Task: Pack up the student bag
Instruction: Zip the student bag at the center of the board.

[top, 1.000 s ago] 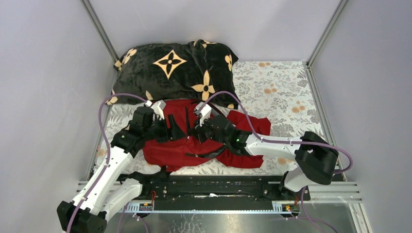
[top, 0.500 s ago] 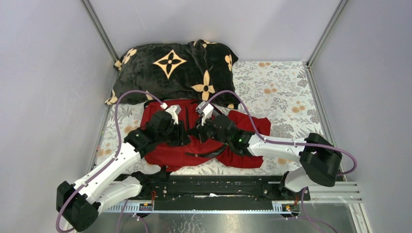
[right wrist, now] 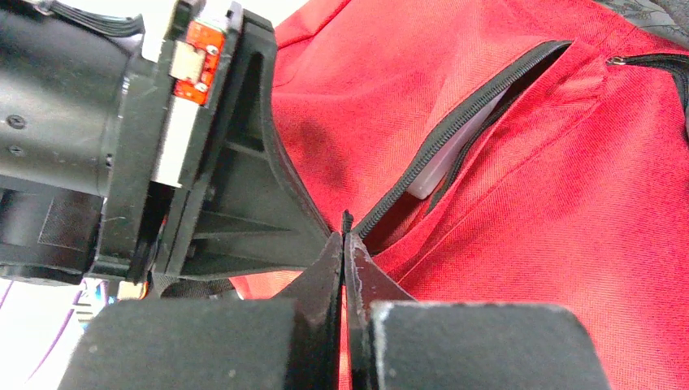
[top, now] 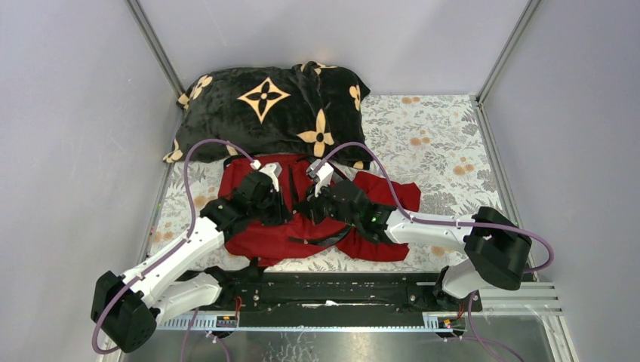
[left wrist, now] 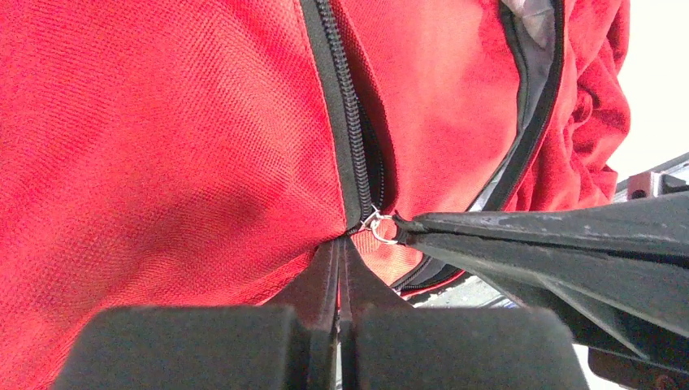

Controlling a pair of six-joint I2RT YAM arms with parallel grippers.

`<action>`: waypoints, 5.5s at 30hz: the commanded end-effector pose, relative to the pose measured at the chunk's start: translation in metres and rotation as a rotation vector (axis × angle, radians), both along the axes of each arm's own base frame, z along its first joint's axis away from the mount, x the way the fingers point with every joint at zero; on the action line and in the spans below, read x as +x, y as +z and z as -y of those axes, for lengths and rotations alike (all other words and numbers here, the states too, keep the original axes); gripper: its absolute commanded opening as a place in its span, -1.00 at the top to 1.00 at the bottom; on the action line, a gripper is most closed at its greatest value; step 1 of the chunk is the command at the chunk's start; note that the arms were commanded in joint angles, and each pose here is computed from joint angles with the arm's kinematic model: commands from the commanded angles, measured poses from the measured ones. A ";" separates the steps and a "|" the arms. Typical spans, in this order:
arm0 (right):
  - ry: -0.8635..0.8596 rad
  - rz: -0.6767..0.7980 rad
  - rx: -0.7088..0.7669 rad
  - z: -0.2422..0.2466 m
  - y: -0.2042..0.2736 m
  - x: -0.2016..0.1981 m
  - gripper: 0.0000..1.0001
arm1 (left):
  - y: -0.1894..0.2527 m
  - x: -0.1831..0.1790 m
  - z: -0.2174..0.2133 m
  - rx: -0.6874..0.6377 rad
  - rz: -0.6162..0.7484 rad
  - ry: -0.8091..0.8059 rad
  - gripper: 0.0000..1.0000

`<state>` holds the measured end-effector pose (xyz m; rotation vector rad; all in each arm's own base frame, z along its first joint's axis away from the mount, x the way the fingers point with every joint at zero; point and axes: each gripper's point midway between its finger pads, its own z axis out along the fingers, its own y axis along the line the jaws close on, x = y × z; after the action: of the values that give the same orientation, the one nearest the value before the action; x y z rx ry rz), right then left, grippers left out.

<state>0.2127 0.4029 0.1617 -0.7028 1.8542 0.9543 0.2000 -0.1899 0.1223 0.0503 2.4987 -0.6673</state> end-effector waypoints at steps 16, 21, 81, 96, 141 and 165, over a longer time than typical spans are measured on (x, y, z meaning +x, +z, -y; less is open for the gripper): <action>0.007 0.041 0.071 0.005 0.018 -0.002 1.00 | 0.066 0.089 -0.029 -0.017 0.107 0.211 -0.40; 0.012 0.050 0.061 0.005 0.018 -0.002 1.00 | 0.060 0.096 -0.019 0.068 0.126 0.197 -0.53; 0.081 -0.261 0.108 -0.020 -0.013 -0.057 1.00 | 0.090 0.147 -0.030 0.000 0.216 0.267 0.63; -0.034 -0.235 0.109 -0.030 0.019 0.011 1.00 | 0.078 0.035 -0.054 -0.050 0.299 0.214 0.01; -0.033 -0.367 0.132 -0.019 0.005 0.037 1.00 | -0.002 0.007 -0.002 0.140 0.203 0.160 0.18; -0.047 -0.359 0.150 -0.018 0.010 0.042 1.00 | -0.002 -0.005 0.028 0.082 0.160 0.012 -0.33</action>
<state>0.2439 0.4163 0.1401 -0.4360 2.1798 1.1884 0.1916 -0.2080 0.1095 0.1051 2.4021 -0.4843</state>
